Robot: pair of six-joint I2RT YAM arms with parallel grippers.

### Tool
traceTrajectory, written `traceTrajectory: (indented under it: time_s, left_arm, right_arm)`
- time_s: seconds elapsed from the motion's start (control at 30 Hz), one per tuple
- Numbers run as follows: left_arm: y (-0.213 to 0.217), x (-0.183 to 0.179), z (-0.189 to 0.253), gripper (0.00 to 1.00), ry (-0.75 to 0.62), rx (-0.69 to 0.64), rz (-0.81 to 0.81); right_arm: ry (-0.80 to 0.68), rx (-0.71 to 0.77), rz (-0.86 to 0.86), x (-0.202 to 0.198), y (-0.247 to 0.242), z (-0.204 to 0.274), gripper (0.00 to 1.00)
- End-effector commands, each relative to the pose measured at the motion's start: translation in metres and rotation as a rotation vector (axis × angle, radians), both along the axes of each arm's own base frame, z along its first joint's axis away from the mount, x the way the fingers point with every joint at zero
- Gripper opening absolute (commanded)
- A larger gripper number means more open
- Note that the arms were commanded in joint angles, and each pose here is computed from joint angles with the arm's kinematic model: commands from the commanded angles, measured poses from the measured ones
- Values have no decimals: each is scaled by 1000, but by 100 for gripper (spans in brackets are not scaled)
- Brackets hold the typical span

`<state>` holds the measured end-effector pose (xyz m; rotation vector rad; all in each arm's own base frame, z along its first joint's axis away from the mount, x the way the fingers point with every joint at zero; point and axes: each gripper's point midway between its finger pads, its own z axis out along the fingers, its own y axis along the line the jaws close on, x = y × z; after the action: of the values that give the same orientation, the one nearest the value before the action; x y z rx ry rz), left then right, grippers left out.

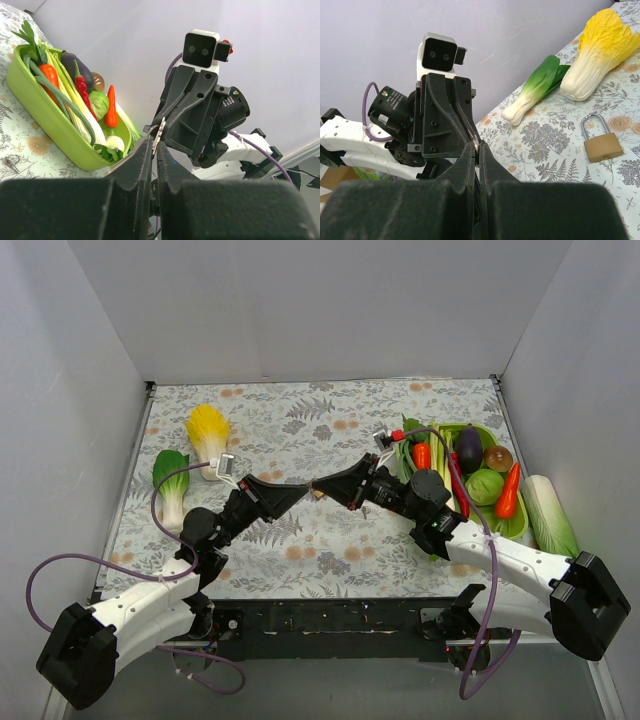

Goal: Unlock with the key
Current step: Pick up the key from the center of the board.

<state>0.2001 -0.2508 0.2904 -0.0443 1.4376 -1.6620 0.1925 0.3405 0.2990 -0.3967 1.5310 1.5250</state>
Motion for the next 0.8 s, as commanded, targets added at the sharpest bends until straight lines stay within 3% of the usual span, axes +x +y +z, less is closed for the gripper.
traceTrajectory:
  time_s: [0.0, 0.4, 0.5, 0.63, 0.77]
  left_arm:
    - [2, 0, 16, 2, -42, -36, 17]
    - [5, -1, 6, 0, -36, 13, 35]
    - [5, -4, -2, 0, -36, 67, 34]
    - [5, -6, -12, 0, -12, 155, 33]
    - [2, -12, -18, 0, -8, 208, -6]
  right_arm:
    - [-21, 18, 3, -3, -1, 3, 1]
    - [-5, -5, -24, 0, -4, -3, 1]
    - [-21, -23, -55, 3, -8, 0, 14]
    - [-24, -66, -93, 6, -16, -5, 42]
    - [-71, -103, -100, 5, -19, -5, 53]
